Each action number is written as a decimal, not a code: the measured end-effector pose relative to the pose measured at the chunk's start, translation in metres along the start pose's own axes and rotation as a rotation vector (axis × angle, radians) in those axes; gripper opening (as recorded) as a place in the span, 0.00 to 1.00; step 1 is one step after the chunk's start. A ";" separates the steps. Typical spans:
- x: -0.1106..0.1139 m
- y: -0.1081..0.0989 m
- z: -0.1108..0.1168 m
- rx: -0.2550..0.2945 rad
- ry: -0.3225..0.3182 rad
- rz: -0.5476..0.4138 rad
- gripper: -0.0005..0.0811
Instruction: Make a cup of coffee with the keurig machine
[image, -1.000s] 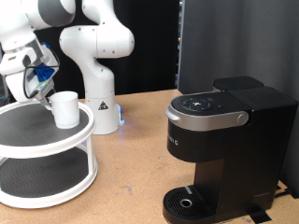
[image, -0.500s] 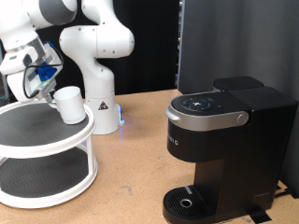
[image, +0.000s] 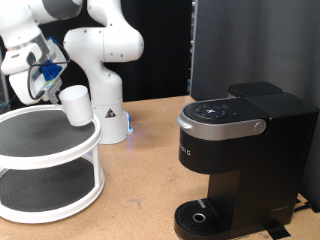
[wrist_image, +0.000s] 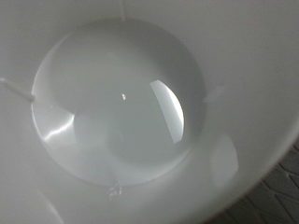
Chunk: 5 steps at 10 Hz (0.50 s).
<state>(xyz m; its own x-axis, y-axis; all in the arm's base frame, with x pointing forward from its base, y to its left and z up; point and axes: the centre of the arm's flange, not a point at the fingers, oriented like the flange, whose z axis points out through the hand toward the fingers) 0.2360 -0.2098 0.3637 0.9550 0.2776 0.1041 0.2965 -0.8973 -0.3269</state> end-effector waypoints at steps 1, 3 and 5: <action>0.001 -0.005 -0.010 0.007 -0.006 -0.011 0.09; -0.001 -0.015 -0.035 0.025 -0.016 -0.032 0.09; -0.002 -0.018 -0.042 0.035 -0.024 -0.037 0.09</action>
<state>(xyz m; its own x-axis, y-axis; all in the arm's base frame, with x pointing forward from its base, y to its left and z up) 0.2282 -0.2087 0.4086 0.9432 0.3186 0.0938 0.3306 -0.8738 -0.3565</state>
